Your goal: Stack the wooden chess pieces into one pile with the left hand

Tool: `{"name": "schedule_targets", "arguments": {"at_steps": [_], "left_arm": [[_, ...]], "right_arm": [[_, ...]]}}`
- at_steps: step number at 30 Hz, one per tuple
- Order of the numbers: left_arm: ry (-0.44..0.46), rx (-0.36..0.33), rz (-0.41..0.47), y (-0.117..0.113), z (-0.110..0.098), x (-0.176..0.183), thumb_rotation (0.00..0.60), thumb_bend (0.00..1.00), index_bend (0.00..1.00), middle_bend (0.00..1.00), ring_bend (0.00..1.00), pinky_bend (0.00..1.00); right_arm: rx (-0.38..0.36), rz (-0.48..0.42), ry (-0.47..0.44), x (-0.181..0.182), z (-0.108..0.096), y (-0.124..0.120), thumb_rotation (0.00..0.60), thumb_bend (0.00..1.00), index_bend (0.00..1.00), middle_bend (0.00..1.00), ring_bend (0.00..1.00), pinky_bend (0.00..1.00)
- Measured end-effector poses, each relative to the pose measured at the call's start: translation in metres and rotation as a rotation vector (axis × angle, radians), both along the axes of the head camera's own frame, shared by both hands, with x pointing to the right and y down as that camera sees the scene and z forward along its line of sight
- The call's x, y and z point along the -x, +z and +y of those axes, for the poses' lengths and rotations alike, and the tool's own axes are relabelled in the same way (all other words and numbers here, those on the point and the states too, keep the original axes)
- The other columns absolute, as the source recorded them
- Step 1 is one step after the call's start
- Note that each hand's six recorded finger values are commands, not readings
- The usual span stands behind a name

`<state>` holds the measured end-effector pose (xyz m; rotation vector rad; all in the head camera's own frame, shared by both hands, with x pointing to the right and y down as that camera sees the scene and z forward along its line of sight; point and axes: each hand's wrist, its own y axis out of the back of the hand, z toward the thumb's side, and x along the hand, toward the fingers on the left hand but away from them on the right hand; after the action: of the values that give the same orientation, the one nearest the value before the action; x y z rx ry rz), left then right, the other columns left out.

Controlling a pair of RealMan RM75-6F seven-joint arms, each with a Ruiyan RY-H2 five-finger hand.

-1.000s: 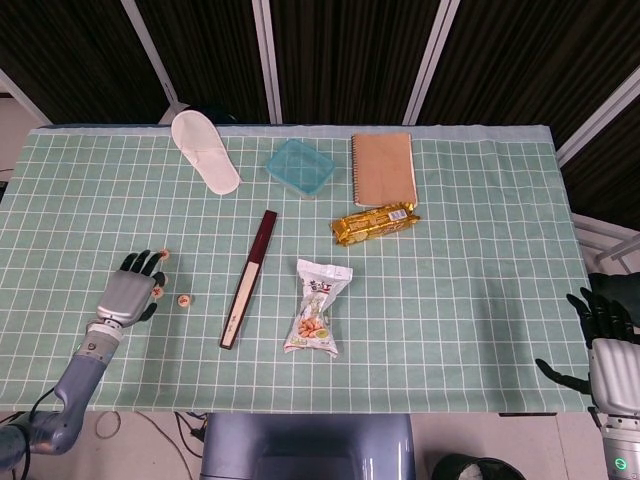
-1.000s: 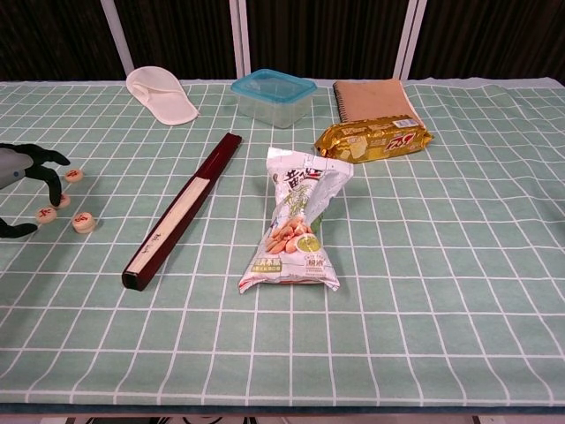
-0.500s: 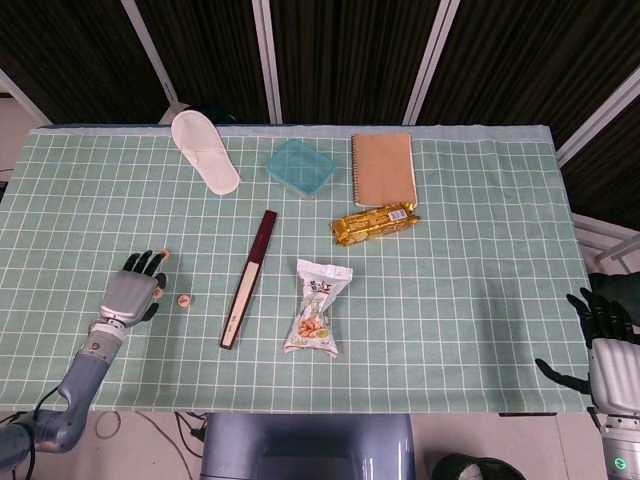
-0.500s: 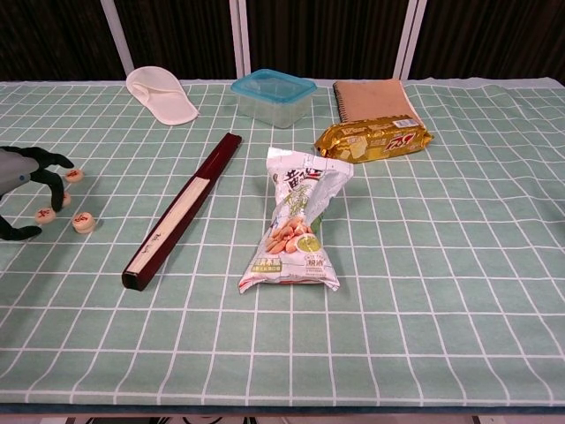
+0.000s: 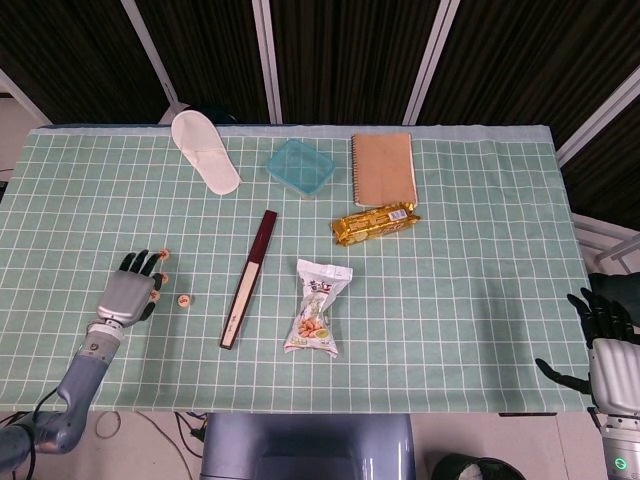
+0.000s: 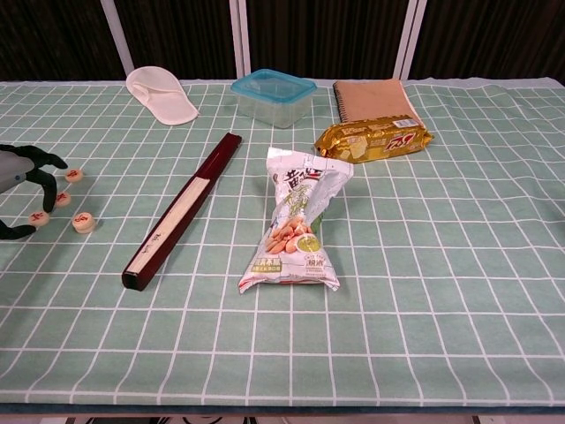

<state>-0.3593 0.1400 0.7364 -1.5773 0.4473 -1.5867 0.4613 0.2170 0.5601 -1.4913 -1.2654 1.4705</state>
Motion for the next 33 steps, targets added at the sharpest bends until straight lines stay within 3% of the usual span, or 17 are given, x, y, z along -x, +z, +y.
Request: {"name": "schedule_targets", "arguments": {"at_steps": [24, 33], "left_arm": [[0.011, -0.005, -0.011, -0.001, 0.002, -0.002, 0.6, 0.32, 0.5, 0.11, 0.0, 0.1], [0.025, -0.019, 0.028, -0.01, 0.001, -0.014, 0.6, 0.32, 0.5, 0.11, 0.0, 0.1]], "right_arm": [[0.003, -0.003, 0.011, -0.001, 0.0, 0.0, 0.6, 0.2, 0.11, 0.07, 0.06, 0.0], [0.0, -0.004, 0.013, -0.001, 0.0, 0.0, 0.6, 0.2, 0.11, 0.07, 0.06, 0.0]]}}
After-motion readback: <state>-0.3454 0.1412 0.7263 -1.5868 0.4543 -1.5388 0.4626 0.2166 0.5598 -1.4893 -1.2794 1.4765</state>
